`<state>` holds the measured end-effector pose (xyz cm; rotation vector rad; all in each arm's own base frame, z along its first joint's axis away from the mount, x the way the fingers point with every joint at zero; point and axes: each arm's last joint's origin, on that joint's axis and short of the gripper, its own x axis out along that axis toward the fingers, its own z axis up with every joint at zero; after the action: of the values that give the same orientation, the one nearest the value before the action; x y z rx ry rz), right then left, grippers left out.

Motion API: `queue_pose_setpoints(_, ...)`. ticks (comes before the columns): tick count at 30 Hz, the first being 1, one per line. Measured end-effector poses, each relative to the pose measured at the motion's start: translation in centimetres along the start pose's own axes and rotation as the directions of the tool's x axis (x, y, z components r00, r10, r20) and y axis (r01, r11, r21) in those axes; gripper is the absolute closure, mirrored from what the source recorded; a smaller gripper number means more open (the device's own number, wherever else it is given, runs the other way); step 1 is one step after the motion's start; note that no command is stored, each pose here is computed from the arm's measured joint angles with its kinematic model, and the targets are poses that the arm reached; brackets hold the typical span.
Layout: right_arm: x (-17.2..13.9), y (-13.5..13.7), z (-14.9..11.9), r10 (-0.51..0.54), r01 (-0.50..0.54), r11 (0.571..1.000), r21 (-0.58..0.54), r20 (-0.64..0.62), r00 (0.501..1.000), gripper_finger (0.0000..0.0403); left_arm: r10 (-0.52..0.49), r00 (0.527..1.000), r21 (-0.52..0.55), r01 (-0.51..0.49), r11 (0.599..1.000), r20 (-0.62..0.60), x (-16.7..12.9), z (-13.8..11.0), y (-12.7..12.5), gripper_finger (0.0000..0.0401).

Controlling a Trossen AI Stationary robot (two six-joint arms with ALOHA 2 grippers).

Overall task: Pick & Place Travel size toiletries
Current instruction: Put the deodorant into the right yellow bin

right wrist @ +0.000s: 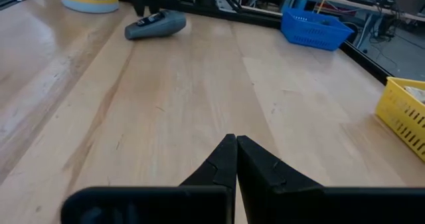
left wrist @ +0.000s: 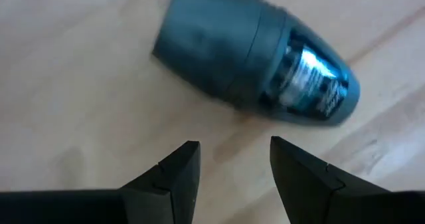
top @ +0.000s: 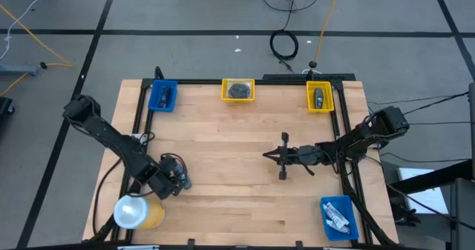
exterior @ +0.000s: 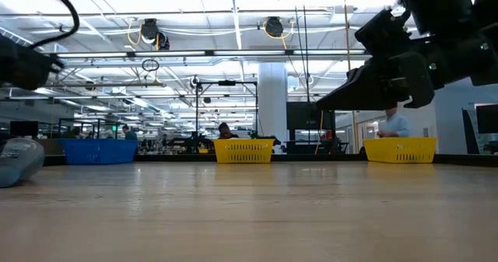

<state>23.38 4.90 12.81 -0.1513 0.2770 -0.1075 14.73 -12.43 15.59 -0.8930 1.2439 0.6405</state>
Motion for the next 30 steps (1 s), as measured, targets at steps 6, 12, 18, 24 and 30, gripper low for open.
queue_pose_setpoints(6, 0.0, 0.0, 0.0, 0.000, 0.000, 1.000, -0.001, 0.000, 1.000, 0.0402, -0.130, 0.984, 0.040, 0.126, 0.991, 0.125, 1.8, 0.9, 0.2, 0.0222)
queue_pose_setpoints(12, 0.0, 0.0, 0.0, 0.000, 0.000, 1.000, -0.003, 0.000, 1.000, 0.0402, -0.219, 0.946, 0.097, 0.202, 0.975, 0.239, 3.3, 2.5, -0.1, 0.0222)
queue_pose_setpoints(18, 0.0, 0.0, 0.0, 0.001, -0.001, 1.000, -0.002, 0.000, 1.000, 0.0402, -0.292, 0.923, 0.233, 0.236, 0.943, 0.250, 4.2, 3.7, -1.3, 0.0222)
queue_pose_setpoints(24, 0.0, 0.0, 0.0, 0.001, -0.001, 1.000, -0.001, -0.001, 1.000, 0.0401, -0.354, 0.935, 0.389, 0.315, 0.866, 0.032, 3.5, 3.3, -2.4, 0.0222)
queue_pose_setpoints(30, 0.0, 0.0, 0.0, 0.001, -0.001, 1.000, -0.001, -0.001, 1.000, 0.0402, -0.427, 0.903, 0.587, 0.374, 0.718, -0.052, 0.7, 2.8, -4.9, 0.0222)
